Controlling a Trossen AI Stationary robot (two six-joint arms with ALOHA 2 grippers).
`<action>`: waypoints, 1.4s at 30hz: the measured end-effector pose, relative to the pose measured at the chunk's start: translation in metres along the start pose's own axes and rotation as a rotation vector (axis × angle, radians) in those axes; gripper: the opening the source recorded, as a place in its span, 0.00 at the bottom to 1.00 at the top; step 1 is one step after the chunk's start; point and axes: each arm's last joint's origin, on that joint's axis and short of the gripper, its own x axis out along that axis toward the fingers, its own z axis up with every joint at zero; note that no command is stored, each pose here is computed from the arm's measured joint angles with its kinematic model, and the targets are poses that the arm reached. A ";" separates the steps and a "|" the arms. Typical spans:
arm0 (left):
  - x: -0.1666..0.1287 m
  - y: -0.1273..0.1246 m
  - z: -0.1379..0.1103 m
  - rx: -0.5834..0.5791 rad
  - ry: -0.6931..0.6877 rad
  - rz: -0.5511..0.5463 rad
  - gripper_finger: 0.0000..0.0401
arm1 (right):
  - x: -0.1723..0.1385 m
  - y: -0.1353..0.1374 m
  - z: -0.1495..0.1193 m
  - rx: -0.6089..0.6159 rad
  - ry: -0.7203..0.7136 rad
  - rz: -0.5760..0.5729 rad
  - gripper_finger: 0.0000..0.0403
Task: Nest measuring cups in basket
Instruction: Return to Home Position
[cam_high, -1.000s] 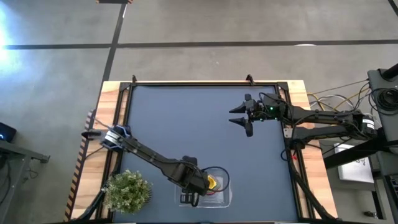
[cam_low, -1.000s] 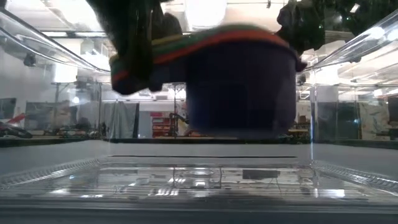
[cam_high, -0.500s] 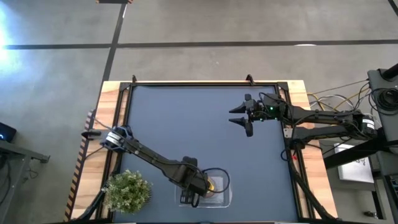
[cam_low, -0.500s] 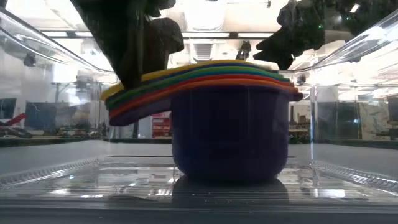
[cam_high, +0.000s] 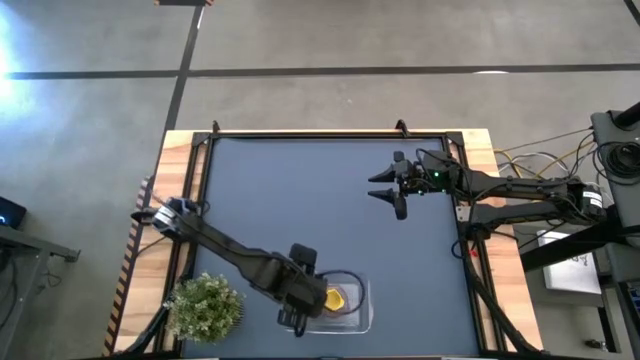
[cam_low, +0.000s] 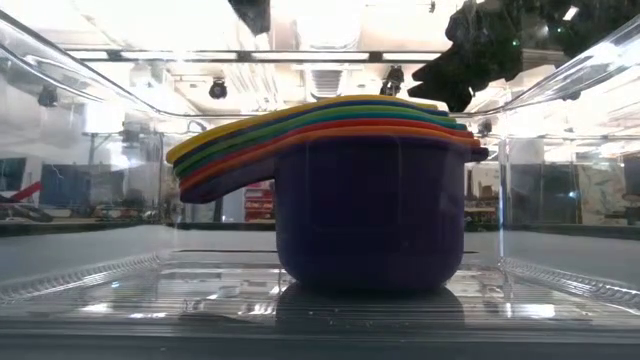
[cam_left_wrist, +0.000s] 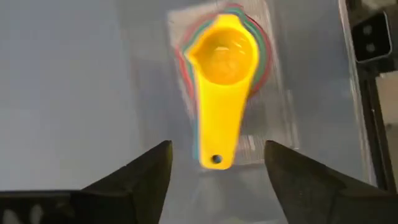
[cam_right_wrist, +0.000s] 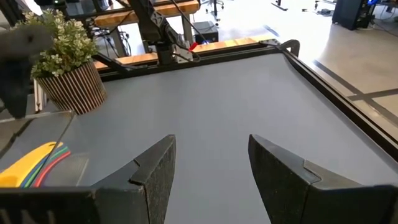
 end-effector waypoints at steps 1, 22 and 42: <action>-0.006 0.002 -0.002 -0.003 -0.013 0.006 0.57 | 0.000 0.000 0.000 0.001 0.002 0.000 0.47; -0.032 0.067 -0.094 -0.185 -0.546 -0.014 0.04 | -0.003 0.011 0.000 -0.009 0.014 0.044 0.45; -0.058 0.139 -0.246 -0.349 -1.132 0.149 0.00 | -0.093 0.035 -0.025 -0.228 -0.358 0.069 0.15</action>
